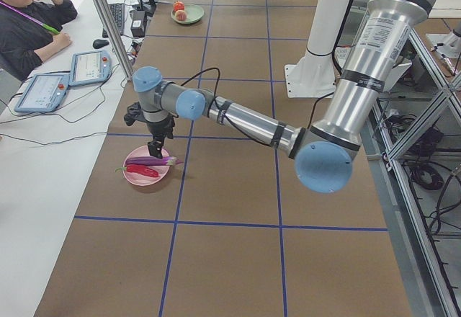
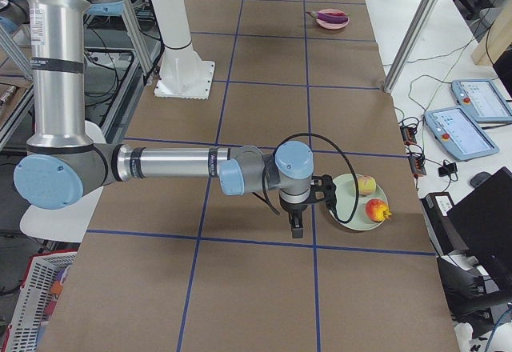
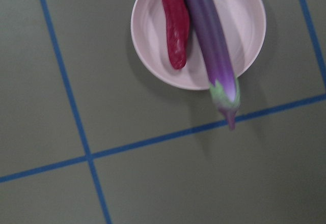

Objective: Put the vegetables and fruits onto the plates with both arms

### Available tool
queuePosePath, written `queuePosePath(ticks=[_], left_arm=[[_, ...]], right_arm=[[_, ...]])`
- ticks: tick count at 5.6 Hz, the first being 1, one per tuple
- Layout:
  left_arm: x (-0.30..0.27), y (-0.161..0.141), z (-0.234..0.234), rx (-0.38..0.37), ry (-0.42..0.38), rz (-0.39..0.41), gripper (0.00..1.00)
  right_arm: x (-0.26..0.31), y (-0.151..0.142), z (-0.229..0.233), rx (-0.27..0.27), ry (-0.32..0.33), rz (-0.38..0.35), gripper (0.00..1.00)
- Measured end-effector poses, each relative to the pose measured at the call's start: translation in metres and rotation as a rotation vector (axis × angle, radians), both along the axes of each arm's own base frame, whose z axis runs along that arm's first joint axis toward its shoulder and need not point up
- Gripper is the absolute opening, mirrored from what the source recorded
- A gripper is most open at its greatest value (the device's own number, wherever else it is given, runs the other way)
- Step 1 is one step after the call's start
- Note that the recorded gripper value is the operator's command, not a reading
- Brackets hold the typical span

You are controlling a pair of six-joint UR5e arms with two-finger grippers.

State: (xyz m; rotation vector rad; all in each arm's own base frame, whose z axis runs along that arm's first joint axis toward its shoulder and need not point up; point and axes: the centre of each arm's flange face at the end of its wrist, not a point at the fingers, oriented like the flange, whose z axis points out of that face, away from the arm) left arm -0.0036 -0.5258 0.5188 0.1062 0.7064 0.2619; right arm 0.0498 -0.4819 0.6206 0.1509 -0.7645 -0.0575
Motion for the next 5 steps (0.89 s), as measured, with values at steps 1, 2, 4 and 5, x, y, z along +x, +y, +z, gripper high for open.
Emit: queuePosePath(ticks=[1,2,4,5], left_arm=[[-0.028,0.028,0.038,-0.049,-0.010,-0.020,1.00],[-0.046,0.042,0.065,-0.076,-0.013,-0.048,1.00],[-0.054,0.054,0.083,-0.090,0.029,-0.085,1.00],[-0.053,0.059,0.086,-0.102,0.062,-0.098,1.00]], right_arm=[[0.000,0.002,0.001,-0.001,0.000,0.000,0.99],[0.000,0.003,0.001,-0.001,-0.001,-0.001,0.99],[-0.001,0.003,0.000,0.001,0.000,-0.005,1.00],[-0.002,0.005,0.001,-0.001,0.002,-0.006,1.00]])
